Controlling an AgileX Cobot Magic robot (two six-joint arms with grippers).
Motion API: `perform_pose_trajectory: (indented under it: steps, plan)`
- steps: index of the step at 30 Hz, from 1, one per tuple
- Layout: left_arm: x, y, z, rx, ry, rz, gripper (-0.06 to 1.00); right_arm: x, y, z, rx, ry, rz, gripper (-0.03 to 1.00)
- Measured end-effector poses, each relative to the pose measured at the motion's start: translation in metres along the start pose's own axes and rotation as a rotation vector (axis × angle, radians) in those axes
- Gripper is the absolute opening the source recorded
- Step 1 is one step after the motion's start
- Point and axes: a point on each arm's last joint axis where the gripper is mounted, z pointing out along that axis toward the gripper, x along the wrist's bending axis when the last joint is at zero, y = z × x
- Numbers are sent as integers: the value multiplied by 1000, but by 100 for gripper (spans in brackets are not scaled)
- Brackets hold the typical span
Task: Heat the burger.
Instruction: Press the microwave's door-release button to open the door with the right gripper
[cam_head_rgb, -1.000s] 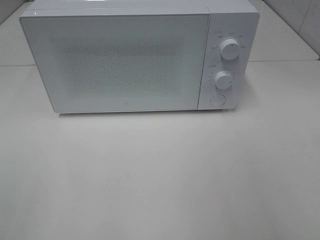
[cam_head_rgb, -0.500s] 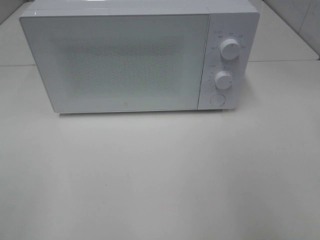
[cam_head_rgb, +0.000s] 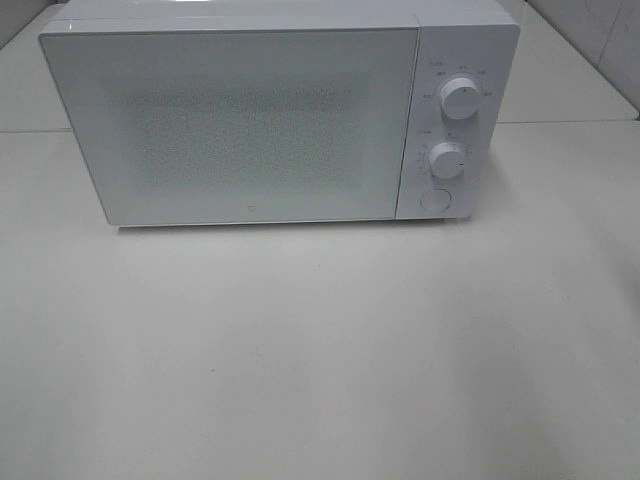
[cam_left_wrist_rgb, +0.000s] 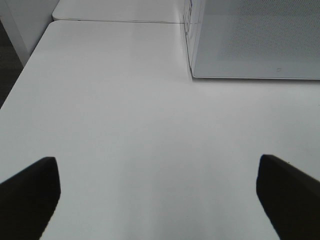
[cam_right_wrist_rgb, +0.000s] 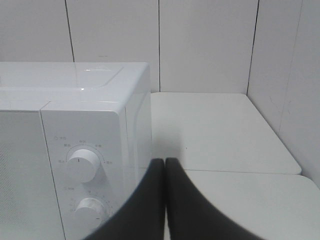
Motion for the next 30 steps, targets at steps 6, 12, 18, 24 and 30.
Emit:
perform_pose_trajectory:
  steps: [6,12,18,24,30]
  plan:
    - [0,0,0,0,0,0,99,1,-27,9,30,4,29,2]
    - [0,0,0,0,0,0,99,1,-46,21,57,-10,60,2]
    - [0,0,0,0,0,0,99,2,-78,40,116,-5,135,2]
    - [0,0,0,0,0,0,99,5,-104,47,220,-20,341,2]
    - [0,0,0,0,0,0,99,18,-125,48,334,-27,624,2]
